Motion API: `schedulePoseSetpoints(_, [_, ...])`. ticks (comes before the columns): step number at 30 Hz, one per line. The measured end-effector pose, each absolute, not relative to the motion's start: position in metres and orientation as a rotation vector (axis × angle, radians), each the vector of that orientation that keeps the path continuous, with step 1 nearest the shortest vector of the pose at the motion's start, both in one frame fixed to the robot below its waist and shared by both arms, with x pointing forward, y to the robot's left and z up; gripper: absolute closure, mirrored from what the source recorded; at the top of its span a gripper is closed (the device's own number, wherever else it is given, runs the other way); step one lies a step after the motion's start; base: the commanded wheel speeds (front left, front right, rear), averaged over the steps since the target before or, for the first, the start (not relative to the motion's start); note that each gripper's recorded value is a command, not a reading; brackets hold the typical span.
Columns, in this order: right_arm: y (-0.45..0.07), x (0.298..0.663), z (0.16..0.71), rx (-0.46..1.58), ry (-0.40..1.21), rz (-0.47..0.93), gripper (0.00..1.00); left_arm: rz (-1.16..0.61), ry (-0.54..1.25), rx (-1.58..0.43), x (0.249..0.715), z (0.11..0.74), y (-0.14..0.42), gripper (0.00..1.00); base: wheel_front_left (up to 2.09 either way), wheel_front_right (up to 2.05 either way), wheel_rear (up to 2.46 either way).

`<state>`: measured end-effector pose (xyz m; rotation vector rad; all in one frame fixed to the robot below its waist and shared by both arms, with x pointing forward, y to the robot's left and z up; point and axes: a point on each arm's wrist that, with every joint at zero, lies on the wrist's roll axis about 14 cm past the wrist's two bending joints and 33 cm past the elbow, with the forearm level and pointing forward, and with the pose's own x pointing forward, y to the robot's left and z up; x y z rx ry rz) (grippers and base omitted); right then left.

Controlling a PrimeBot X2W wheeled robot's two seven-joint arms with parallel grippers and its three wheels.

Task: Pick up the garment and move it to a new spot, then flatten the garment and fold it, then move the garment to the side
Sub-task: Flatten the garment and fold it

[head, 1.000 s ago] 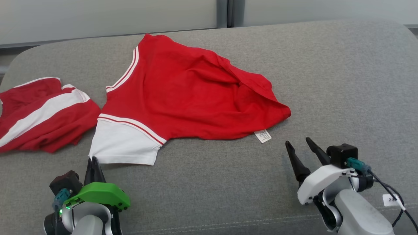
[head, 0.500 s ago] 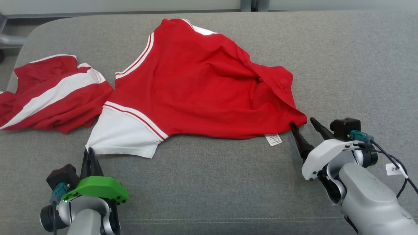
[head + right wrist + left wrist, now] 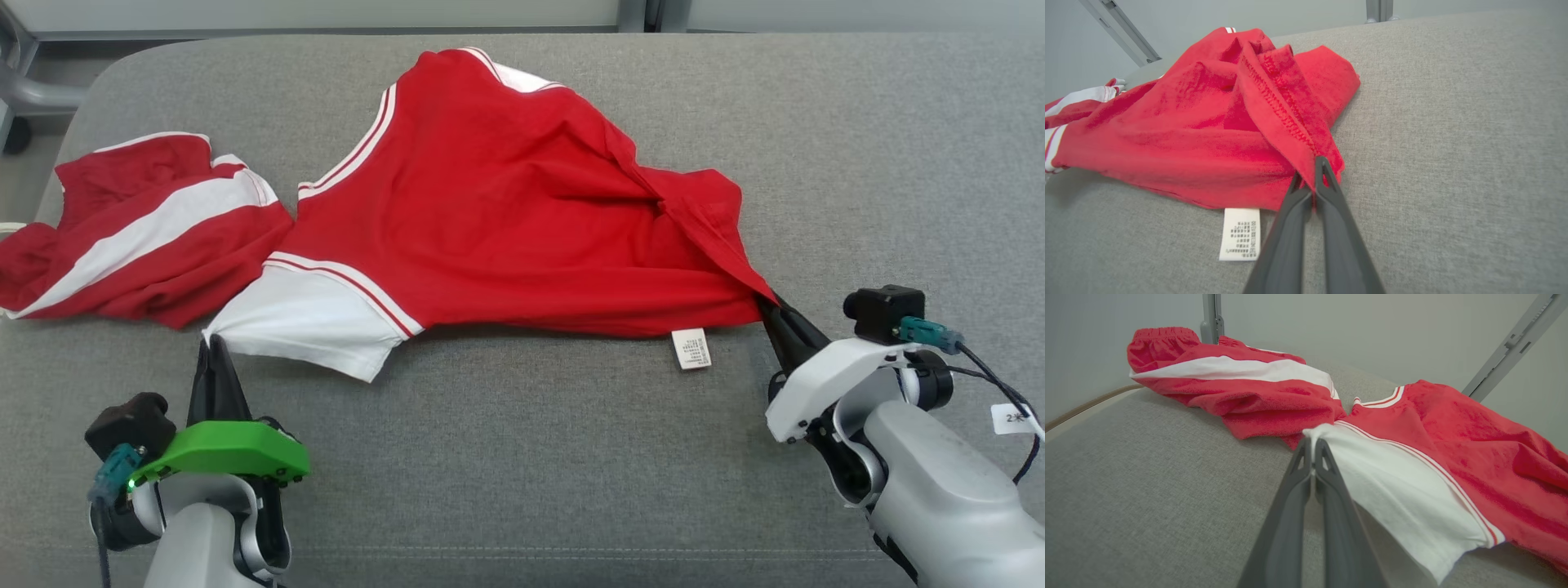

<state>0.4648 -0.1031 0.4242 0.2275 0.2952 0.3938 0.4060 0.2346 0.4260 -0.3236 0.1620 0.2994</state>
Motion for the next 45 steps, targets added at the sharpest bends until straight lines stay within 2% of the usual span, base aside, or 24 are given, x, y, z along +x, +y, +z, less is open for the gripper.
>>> schedulePoseSetpoints(7, [-0.129,0.467,0.488,0.286,0.102,0.360,1.00,0.162,-0.100,-0.471,0.425,0.506,0.222,1.00,0.00,0.00,0.00])
schedulePoseSetpoints(15, [-0.163,0.457,0.583,0.237,-0.155,0.345,1.00,-0.044,-0.394,-0.510,0.423,0.632,0.199,1.00,0.00,0.00,0.00])
schedulePoseSetpoints(18, [-0.176,0.449,0.605,0.222,-0.214,0.328,1.00,-0.114,-0.411,-0.564,0.418,0.655,0.185,1.00,0.00,0.00,0.00])
schedulePoseSetpoints(26, [-0.205,0.434,0.605,0.191,-0.200,0.266,1.00,-0.220,-0.362,-0.626,0.413,0.661,0.154,1.00,0.00,0.00,0.00])
schedulePoseSetpoints(32, [-0.214,0.436,0.676,0.126,-0.353,0.278,1.00,-0.444,-0.513,-0.651,0.402,0.756,0.123,1.00,0.00,0.00,0.00])
schedulePoseSetpoints(37, [-0.225,0.428,0.737,0.090,-0.456,0.275,1.00,-0.546,-0.622,-0.604,0.387,0.828,0.110,1.00,0.00,0.00,0.00])
schedulePoseSetpoints(41, [-0.229,0.425,0.743,0.111,-0.397,0.276,1.00,-0.567,-0.601,-0.559,0.387,0.845,0.102,1.00,0.00,0.00,0.00])
schedulePoseSetpoints(45, [-0.233,0.432,0.709,0.151,-0.239,0.271,1.00,-0.554,-0.494,-0.562,0.405,0.823,0.095,1.00,0.00,0.00,0.00])
